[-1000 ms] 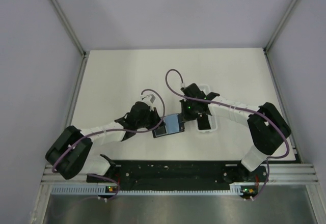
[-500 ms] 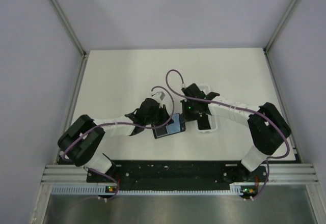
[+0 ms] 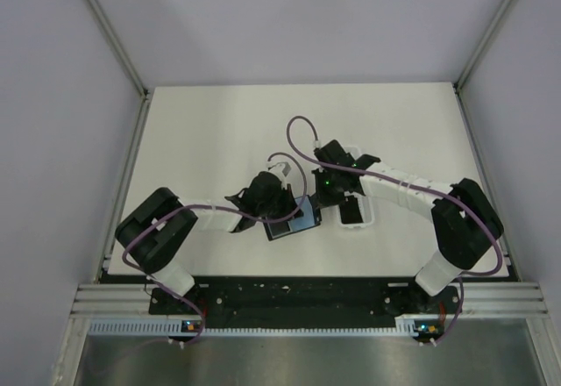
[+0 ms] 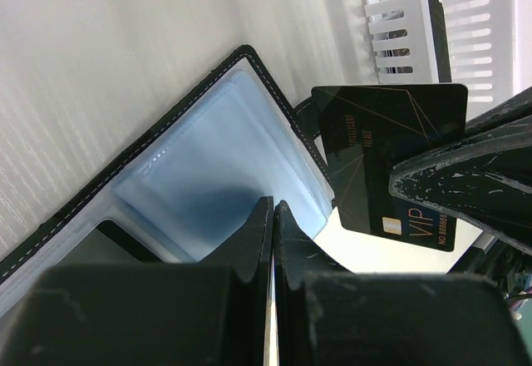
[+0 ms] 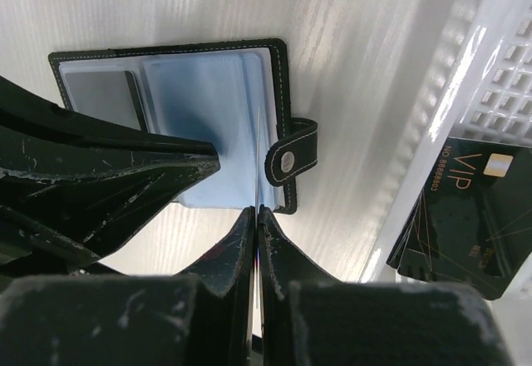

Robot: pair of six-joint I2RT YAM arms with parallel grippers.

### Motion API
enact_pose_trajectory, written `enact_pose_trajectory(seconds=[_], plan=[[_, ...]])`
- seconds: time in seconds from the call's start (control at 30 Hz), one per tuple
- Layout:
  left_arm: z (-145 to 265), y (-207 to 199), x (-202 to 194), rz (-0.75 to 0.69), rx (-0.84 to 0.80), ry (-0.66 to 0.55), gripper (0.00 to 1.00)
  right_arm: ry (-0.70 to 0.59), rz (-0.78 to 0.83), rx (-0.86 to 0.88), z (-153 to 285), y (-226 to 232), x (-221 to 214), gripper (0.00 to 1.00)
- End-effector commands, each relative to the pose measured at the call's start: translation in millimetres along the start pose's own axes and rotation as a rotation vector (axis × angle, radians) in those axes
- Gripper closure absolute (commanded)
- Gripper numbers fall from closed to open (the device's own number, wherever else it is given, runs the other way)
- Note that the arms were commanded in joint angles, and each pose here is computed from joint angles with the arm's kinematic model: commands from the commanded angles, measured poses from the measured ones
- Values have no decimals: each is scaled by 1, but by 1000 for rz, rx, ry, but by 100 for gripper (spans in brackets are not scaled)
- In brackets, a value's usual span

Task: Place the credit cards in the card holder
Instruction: Insert the credit card into the card holder.

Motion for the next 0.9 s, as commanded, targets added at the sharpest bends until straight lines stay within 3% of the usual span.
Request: enact_pose_trajectory(seconds=[0.0, 0.87], plan=[[-6, -12, 14, -16, -55, -54, 100, -56, 9, 9, 16, 9, 8, 100], [28, 14, -27, -16, 59, -14, 100, -17, -12, -139, -15, -11, 2, 100]])
Point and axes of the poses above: each gripper's point midway between its finger pads, its own z axis back along the fingers, its own y axis along the line the jaws close on, x = y × z, the point moved 10 cm from there along z, back along the fingers, and after that the axes turned 8 degrees about -z, right-handed, at the moved point
